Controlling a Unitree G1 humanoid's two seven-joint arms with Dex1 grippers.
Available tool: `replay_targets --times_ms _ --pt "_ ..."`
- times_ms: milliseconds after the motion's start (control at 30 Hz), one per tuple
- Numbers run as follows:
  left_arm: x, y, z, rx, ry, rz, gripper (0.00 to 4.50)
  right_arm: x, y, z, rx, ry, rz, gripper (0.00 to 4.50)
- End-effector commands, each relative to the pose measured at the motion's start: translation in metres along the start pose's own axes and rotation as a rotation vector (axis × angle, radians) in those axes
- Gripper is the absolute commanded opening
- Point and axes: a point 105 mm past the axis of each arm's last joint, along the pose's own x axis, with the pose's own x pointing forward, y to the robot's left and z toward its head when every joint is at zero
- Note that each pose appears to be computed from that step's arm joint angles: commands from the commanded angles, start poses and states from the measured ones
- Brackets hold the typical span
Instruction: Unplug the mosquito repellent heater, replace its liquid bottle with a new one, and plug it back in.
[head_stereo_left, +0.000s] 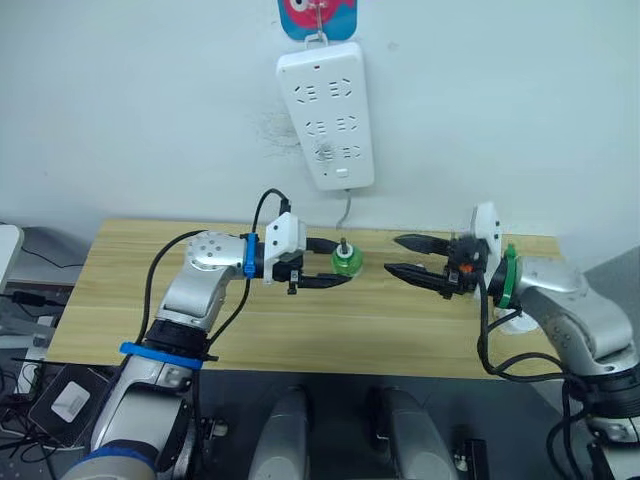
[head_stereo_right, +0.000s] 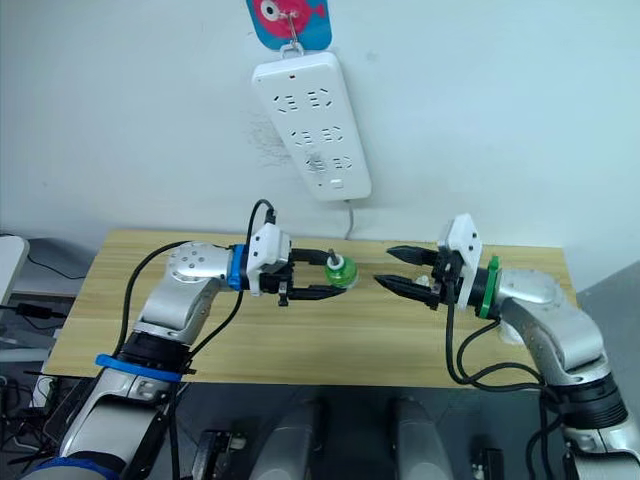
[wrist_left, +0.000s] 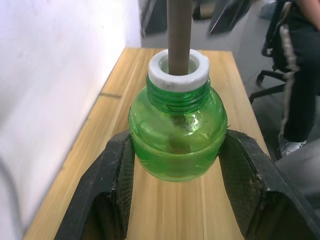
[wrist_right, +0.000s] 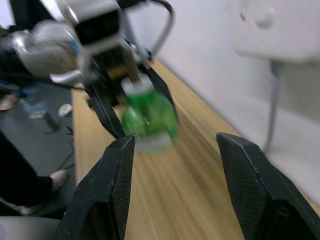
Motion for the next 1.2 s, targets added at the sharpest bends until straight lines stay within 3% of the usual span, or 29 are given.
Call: replay_targets --times_ms 33,767,867,1000,1200 --pt "0.002 0.002 0.006 0.044 -0.008 0.006 2.16 0.011 0.007 0.009 -0.013 -0.019 0.021 2.68" --pt "0.011 0.002 0.017 0.058 -0.044 -0.015 2.16 0.05 0.004 0.001 -0.115 0.021 0.006 2.68" --pt "0.01 0.001 0.017 0.055 -0.044 -0.018 2.16 0.05 0.006 0.002 -0.124 0.015 0.011 2.12" --pt "0.01 0.0 0.017 0.053 -0.044 -0.017 2.16 0.05 0.009 0.001 -0.134 0.011 0.028 0.88" --pt "0.011 0.004 0.019 0.059 -0.058 0.012 2.16 0.047 0.007 0.001 -0.114 -0.004 0.004 0.83"
